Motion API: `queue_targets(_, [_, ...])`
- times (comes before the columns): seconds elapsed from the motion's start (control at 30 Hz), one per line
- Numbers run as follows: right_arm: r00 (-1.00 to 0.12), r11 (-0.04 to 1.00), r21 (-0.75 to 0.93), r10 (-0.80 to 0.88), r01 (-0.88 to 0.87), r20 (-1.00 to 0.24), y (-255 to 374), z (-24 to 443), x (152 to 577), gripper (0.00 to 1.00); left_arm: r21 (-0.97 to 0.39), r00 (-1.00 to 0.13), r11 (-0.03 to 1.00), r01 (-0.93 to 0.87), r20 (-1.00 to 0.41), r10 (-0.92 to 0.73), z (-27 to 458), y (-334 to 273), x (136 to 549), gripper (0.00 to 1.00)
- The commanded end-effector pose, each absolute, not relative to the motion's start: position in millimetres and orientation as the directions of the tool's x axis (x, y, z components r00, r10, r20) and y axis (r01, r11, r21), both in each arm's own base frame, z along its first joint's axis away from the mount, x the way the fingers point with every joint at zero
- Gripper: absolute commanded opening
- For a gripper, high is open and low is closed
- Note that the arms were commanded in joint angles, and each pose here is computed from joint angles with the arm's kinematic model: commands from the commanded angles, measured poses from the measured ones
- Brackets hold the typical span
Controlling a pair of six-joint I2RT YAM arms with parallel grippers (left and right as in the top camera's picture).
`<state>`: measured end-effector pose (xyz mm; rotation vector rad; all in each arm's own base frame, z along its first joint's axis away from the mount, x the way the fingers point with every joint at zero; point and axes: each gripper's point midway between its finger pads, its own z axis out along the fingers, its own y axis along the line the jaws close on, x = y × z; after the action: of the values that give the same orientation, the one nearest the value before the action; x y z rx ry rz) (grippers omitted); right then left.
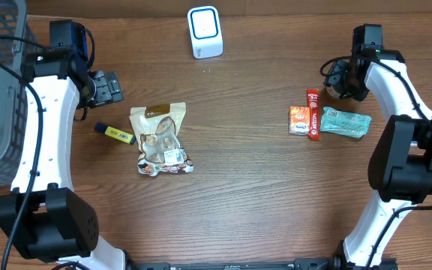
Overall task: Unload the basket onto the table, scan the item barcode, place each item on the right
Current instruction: 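Carry the jar right and lower it beside the red stick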
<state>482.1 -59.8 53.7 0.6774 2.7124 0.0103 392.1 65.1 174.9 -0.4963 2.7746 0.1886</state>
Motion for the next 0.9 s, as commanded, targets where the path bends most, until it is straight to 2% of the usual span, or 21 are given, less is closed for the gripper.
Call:
queue_targets(0.0, [-0.824, 0.885, 0.093, 0.459, 0.456, -0.332, -58.6, 57.2, 481.6, 0.65, 0.081, -0.890, 0.934, -0.348, -0.343, -0.301, 180.4, 63.9, 391.3, 1.00])
queue_targets(0.17, [-0.827, 0.885, 0.089, 0.459, 0.457, -0.323, -58.5, 56.4, 479.4, 0.66, 0.081, -0.890, 0.934, -0.348, -0.342, -0.301, 180.2, 63.9, 391.4, 1.00])
queue_targets(0.47, [-0.833, 0.885, 0.083, 0.460, 0.458, -0.309, -58.1, 55.1, 475.6, 0.76, 0.081, -0.890, 0.934, -0.348, -0.342, -0.301, 180.2, 63.9, 391.4, 1.00])
queue_targets(0.87, [-0.839, 0.885, 0.076, 0.461, 0.459, -0.288, -57.2, 56.6, 470.3, 0.76, 0.081, -0.890, 0.934, -0.348, -0.343, -0.301, 180.4, 63.9, 391.3, 1.00])
